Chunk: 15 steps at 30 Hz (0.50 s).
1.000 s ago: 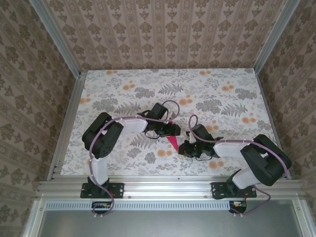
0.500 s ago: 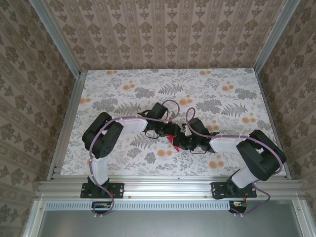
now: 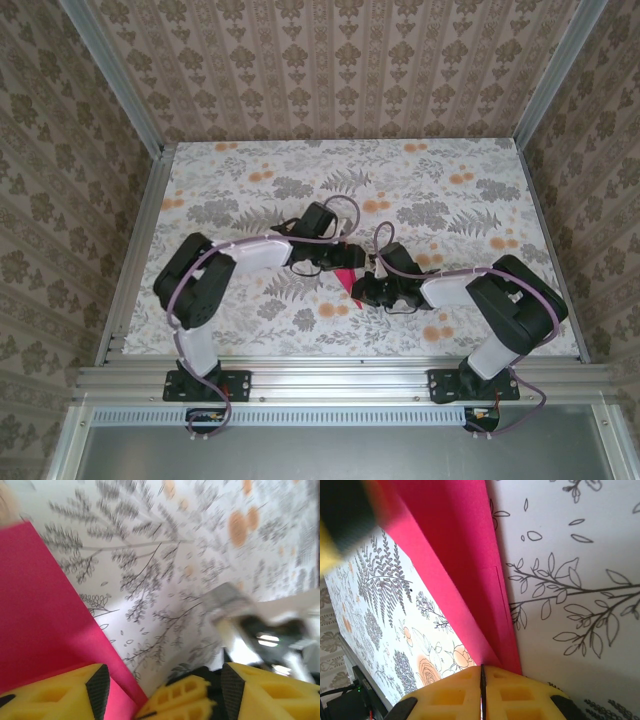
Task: Fold a paper plane with a square sheet of paper (pick it up from the middle)
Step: Fold the wing for the fifth time at the center of the table.
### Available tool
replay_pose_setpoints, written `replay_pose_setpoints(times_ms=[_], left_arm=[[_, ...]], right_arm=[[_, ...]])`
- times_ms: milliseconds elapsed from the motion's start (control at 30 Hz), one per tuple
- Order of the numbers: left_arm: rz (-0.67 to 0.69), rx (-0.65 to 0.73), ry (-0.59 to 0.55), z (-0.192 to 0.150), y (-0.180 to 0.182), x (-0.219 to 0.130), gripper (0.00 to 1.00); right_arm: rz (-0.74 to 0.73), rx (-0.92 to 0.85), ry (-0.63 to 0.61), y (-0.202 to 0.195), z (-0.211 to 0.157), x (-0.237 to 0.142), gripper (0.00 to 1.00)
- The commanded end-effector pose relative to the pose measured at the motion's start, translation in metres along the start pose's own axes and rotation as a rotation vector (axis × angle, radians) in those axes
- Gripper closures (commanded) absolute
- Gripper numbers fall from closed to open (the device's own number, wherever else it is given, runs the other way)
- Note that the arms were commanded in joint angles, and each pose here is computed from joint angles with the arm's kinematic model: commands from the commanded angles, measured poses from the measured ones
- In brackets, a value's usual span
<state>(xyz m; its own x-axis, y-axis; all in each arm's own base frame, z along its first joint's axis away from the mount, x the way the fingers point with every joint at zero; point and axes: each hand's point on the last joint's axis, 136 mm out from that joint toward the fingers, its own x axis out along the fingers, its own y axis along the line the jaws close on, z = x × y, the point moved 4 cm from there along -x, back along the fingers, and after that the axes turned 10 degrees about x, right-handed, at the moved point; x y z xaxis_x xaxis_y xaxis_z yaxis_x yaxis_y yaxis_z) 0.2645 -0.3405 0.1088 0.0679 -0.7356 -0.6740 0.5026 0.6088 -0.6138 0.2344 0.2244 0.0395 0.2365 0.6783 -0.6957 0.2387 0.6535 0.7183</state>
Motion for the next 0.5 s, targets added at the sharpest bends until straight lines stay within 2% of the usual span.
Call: replay_pose_setpoints(times_ms=[0,167,467], left_arm=[[0.039,0.001,-0.107,0.016,-0.001,-0.036,0.34],[0.077,-0.039,-0.117,0.0,0.017,-0.046,0.35],[-0.037,-0.039,-0.097,-0.014,0.014,-0.029,0.37]], right_arm=[[-0.18,0.077,0.047,-0.052,-0.018,0.007,0.9],[-0.175,0.08,0.05,-0.05,-0.016,0.009,0.9],[-0.19,0.091,0.055,-0.052,-0.017,0.01,0.9]])
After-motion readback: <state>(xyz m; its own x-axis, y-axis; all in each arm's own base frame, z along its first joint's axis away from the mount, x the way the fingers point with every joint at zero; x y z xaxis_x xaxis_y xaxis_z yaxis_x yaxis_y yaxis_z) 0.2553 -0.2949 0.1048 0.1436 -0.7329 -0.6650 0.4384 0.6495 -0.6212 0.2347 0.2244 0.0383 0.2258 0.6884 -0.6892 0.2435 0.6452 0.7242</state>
